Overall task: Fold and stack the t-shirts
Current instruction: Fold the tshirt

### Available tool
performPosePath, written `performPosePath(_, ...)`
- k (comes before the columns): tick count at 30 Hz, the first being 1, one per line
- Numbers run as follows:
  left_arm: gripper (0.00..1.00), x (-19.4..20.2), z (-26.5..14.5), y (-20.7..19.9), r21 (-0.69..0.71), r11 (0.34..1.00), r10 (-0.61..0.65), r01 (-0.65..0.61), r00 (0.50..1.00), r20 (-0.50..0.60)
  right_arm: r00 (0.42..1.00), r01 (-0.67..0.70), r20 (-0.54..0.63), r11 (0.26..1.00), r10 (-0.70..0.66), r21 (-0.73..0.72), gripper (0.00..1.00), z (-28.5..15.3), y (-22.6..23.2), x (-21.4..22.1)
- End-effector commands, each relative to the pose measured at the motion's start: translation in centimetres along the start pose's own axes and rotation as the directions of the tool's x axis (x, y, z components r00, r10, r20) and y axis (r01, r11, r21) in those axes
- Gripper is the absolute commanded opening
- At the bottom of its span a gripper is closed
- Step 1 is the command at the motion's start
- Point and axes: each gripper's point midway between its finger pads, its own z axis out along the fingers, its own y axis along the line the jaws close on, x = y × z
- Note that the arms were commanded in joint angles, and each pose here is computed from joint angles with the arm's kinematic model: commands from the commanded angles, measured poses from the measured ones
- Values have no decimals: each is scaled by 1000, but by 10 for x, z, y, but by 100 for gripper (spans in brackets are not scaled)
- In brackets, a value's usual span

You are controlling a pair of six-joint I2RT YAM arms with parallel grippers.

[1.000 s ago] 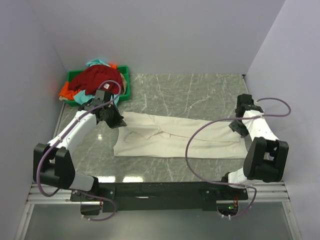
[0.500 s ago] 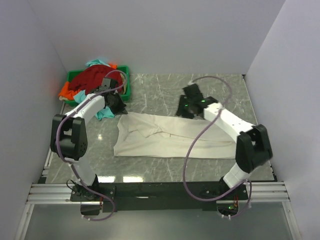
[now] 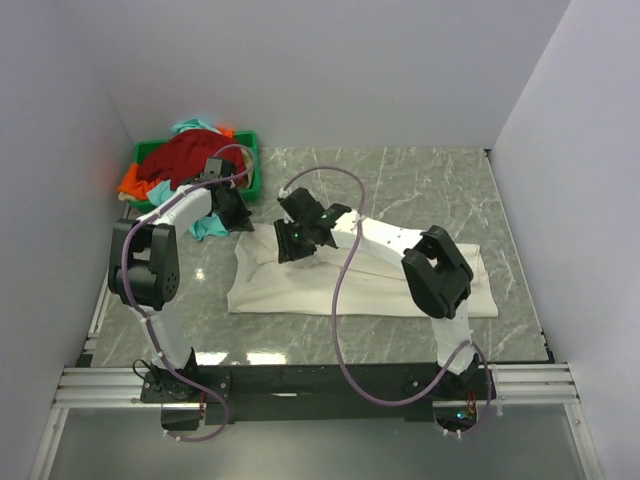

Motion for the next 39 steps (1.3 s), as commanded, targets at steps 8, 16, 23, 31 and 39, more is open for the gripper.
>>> performPosePath(8, 0, -12, -6, -12, 51, 998, 22, -24, 999, 28, 994, 91, -79, 984, -80, 156, 43, 22, -16, 25)
performPosePath(16, 0, -6, -11, -9, 53, 998, 16, -18, 999, 28, 993, 87, -94, 971, -68, 221, 43, 34, -29, 33)
performPosePath(23, 0, 1, -16, -4, 48, 999, 13, -14, 1000, 28, 993, 85, -99, 966, -63, 243, 42, 41, -36, 37)
performPosePath(31, 0, 8, -21, 0, 44, 999, 12, -13, 1000, 25, 996, 71, -71, 967, -56, 246, 28, 34, -34, 31)
performPosePath(39, 0, 19, -36, 5, 35, 999, 9, -10, 1000, 27, 996, 84, -48, 968, -75, 236, 0, 11, -27, 21)
